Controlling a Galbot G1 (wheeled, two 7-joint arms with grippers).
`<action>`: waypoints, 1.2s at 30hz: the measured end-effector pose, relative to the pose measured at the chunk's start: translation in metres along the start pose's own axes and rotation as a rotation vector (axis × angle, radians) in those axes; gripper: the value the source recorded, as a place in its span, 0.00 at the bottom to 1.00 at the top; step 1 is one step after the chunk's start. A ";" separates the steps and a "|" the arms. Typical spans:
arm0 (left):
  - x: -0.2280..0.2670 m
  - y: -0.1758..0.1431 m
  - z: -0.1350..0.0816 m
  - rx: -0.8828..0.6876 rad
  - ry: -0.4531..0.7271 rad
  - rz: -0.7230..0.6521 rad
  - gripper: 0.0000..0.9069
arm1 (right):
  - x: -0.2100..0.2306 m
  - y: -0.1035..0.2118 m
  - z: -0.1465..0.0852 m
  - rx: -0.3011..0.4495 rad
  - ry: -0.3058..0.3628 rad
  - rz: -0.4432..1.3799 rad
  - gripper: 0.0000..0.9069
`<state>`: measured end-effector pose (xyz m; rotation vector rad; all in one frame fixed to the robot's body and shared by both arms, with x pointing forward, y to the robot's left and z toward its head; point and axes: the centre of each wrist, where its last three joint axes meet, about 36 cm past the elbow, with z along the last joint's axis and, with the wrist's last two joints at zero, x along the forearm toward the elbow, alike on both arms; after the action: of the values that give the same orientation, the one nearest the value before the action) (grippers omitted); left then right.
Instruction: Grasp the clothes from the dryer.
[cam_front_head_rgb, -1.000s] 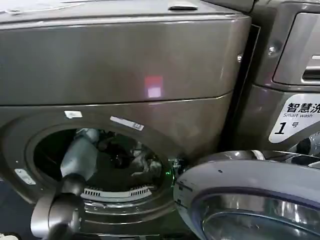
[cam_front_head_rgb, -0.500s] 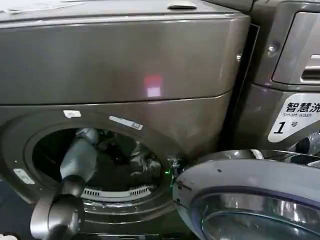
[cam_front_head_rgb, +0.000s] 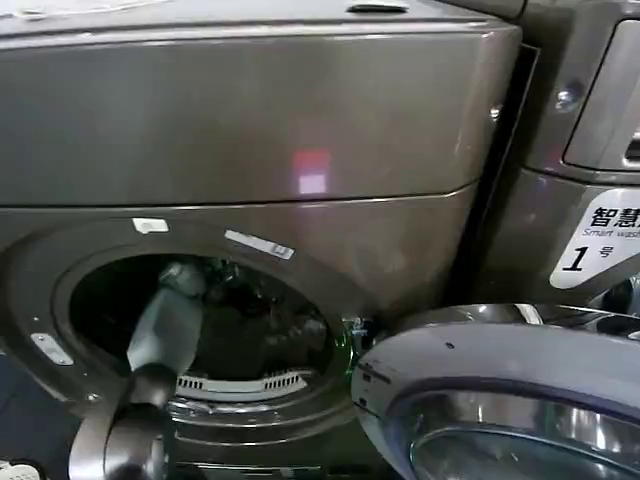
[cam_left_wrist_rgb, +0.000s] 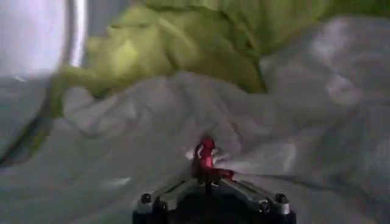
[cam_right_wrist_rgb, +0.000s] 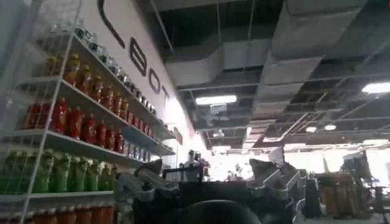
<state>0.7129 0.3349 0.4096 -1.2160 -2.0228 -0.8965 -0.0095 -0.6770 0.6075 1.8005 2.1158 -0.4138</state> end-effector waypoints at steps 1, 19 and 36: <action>-0.002 -0.003 -0.002 0.014 -0.026 -0.032 0.00 | 0.001 0.001 0.000 -0.002 0.001 -0.002 1.00; 0.024 -0.010 -0.075 0.324 -0.395 -0.686 0.00 | 0.007 0.016 -0.013 -0.033 -0.004 -0.031 1.00; 0.052 -0.007 -0.124 0.624 -0.580 -0.924 0.00 | 0.009 0.016 -0.013 -0.030 -0.023 -0.046 1.00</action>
<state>0.7052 0.2599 0.5210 -0.1370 -3.0814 -0.1779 0.0045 -0.6604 0.6154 1.7250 2.1400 -0.4096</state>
